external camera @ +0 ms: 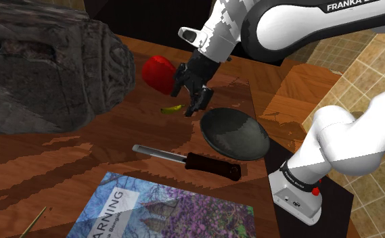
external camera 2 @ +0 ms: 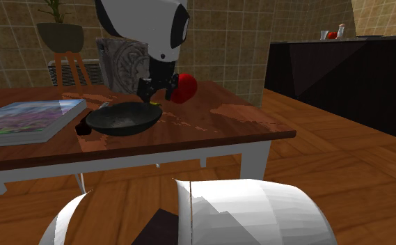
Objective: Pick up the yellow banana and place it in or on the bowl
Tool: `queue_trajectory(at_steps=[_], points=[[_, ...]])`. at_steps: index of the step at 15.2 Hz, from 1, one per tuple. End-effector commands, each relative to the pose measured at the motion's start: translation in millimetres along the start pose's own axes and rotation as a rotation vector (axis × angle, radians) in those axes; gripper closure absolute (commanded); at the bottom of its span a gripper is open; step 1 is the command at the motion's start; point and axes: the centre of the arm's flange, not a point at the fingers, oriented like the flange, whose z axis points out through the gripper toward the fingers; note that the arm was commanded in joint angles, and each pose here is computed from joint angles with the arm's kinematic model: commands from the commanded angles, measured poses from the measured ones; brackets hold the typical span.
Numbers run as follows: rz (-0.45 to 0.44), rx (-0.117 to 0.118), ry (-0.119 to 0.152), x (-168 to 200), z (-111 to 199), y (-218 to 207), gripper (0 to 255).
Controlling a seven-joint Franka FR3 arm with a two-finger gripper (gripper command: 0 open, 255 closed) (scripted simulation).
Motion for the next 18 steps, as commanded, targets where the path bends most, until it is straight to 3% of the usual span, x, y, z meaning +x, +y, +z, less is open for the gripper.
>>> queue_trajectory(at_steps=[1, 2, 11, 18], points=[[0.010, 0.015, -0.016, -5, 9, 1, 0], [0.010, 0.015, -0.015, -4, 9, 1, 255], [0.010, 0.015, -0.016, -5, 9, 1, 255], [0.010, 0.015, -0.016, 7, -26, 3, 255]])
